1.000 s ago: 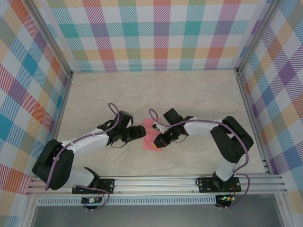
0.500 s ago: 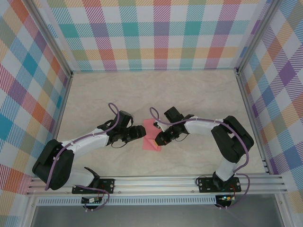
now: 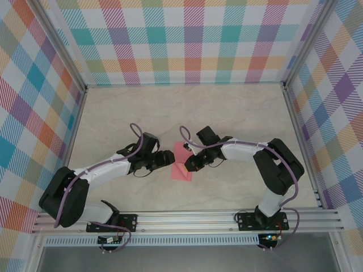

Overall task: Fold a paper plane with a square sheet of paper (pick it up from the middle)
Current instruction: Fold the triangle a second time at the center of the table.

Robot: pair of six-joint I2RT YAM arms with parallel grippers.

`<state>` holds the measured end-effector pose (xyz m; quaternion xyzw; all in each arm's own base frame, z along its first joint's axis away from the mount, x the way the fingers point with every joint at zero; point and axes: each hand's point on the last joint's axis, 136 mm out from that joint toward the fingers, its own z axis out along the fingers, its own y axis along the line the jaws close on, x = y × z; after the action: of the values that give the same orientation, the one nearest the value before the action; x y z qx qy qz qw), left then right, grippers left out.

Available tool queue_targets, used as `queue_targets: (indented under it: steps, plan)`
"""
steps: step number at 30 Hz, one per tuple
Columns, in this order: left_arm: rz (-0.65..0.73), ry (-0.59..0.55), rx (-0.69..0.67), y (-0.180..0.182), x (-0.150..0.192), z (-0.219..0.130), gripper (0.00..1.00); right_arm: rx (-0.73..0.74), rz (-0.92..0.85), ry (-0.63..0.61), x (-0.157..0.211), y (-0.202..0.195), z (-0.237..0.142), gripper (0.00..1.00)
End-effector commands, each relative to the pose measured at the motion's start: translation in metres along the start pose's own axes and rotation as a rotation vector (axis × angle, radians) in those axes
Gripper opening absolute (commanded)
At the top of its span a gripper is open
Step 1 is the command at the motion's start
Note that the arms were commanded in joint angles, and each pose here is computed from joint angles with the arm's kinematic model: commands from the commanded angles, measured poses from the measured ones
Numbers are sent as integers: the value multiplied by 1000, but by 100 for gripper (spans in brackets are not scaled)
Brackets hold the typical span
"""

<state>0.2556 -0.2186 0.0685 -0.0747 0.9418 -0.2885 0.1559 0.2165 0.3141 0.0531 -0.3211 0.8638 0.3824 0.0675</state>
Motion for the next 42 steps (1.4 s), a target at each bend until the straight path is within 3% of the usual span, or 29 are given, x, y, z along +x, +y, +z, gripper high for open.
queue_targets:
  steps: [1, 42]
  plan:
    - [-1, -12, 27, -9, -9, -1, 66, -58, -3, -45, -8, 10, -3, 9]
    - [1, 5, 29, -9, -6, 3, 66, 150, -35, 70, -2, -37, 10, 9]
